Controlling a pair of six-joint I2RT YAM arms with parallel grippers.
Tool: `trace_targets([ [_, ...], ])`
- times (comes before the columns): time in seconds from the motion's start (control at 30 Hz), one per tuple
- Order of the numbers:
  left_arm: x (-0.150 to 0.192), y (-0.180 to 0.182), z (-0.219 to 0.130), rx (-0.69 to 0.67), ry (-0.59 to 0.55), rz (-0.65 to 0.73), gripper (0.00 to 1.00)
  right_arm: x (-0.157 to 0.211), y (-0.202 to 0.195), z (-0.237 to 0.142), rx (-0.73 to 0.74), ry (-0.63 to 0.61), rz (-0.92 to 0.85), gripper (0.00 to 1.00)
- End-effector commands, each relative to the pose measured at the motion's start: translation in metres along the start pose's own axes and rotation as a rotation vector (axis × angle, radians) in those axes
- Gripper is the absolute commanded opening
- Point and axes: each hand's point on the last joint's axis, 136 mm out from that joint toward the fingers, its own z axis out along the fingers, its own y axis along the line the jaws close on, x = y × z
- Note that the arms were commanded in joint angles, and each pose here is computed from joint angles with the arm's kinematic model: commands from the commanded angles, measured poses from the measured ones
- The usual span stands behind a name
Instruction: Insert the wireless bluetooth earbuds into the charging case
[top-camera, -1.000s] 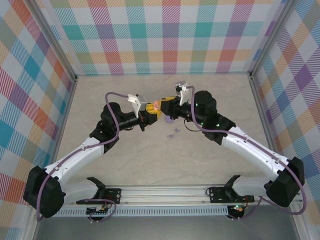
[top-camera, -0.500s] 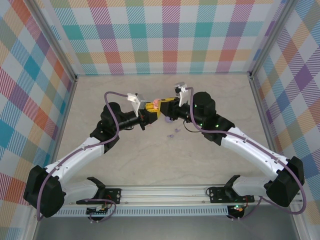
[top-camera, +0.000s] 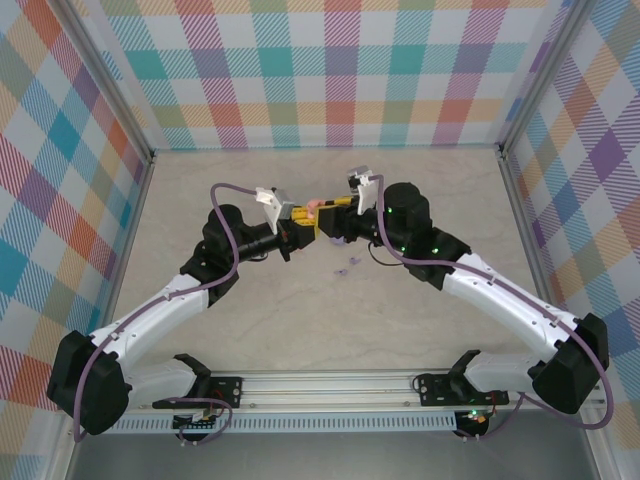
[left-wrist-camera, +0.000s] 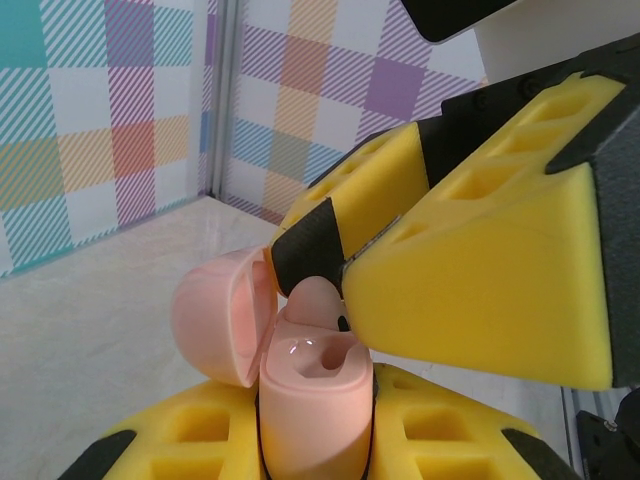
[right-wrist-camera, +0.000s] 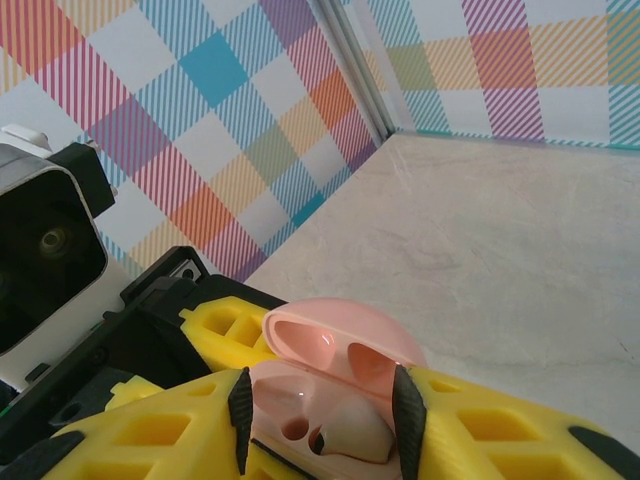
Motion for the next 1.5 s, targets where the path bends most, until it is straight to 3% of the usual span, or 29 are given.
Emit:
trace_targets([
  [0.0, -0.023, -0.008, 0.0, 0.011, -0.058, 0.059, 0.1, -0.008, 0.008, -0.004, -0.009, 0.003, -0.021, 0.46],
  [0.3, -0.012, 0.004, -0.002, -0.06, -0.032, 0.05, 0.09, -0.026, 0.0, -0.031, 0.093, -0.043, -0.038, 0.53],
  [0.5, -0.013, 0.002, -0.004, -0.05, -0.021, 0.043, 0.09, -0.024, -0.043, -0.058, 0.221, -0.052, 0.039, 0.53],
  [0.63, -0.023, -0.006, -0.007, -0.018, -0.027, 0.037, 0.1, -0.005, -0.077, -0.06, 0.273, 0.034, 0.121, 0.53],
  [0.87, -0.044, -0.023, -0.013, 0.04, -0.01, 0.014, 0.1, 0.043, -0.108, -0.024, 0.253, 0.234, 0.211, 0.52],
  [1.23, -0.068, -0.039, -0.022, 0.08, -0.014, -0.001, 0.09, 0.105, -0.125, 0.054, 0.08, 0.562, 0.283, 0.46],
  [1.47, -0.075, -0.044, -0.028, 0.089, -0.022, -0.007, 0.09, 0.135, -0.124, 0.094, 0.047, 0.726, 0.246, 0.43],
])
